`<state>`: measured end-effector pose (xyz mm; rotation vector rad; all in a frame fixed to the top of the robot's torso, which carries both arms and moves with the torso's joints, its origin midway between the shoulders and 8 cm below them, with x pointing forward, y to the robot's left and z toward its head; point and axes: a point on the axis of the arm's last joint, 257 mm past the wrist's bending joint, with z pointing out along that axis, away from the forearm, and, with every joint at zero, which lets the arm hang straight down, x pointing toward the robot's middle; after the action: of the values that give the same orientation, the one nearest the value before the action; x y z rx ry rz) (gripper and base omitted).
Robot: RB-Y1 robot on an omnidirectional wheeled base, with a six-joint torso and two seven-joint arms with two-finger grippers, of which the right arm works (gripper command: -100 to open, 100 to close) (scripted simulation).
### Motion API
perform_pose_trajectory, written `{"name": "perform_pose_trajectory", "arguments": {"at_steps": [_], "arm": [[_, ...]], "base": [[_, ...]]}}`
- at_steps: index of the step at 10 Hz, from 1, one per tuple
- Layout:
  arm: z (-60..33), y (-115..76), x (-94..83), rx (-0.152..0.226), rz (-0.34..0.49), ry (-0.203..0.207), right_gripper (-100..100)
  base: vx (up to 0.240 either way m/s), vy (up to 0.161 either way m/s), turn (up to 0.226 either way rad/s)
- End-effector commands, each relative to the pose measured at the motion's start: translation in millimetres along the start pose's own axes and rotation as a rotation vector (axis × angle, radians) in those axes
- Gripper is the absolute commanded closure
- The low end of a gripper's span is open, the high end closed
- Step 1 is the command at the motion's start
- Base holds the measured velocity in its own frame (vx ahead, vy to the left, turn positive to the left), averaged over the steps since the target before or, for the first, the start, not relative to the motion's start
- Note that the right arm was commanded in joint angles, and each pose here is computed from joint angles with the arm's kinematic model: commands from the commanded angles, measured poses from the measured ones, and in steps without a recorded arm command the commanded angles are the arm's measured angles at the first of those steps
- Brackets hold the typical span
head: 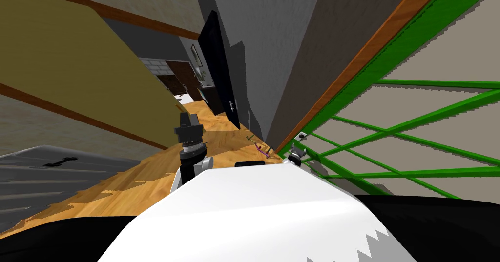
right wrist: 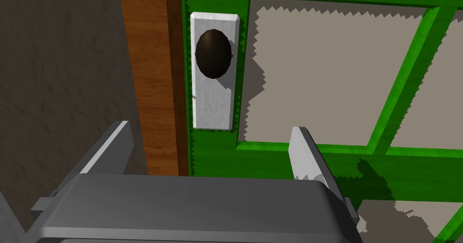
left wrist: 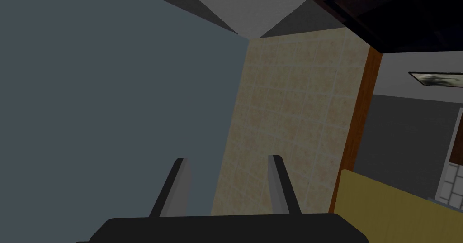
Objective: Pull the door open
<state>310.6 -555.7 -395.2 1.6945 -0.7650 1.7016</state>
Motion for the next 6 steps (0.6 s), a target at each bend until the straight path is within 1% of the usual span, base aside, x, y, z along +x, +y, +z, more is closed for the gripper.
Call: {"name": "perform_pose_trajectory", "arguments": {"at_steps": [1, 3, 4, 6], "arm": [[2.2, 12.6, -1.3, -0.010, 0.004, 0.002, -100], [3.6, 20.0, -1.9, -0.016, 0.004, 0.002, -100], [5.6, 32.6, -3.1, -0.026, 0.005, 0.001, -100], [7.4, 49.0, -4.5, -0.040, 0.005, 0.000, -100]], "base": [[-0.019, 0.086, 0.026], [-0.004, 0.045, 0.015], [0.039, 0.002, 0.054], [0.109, -0.075, 0.067]]}}
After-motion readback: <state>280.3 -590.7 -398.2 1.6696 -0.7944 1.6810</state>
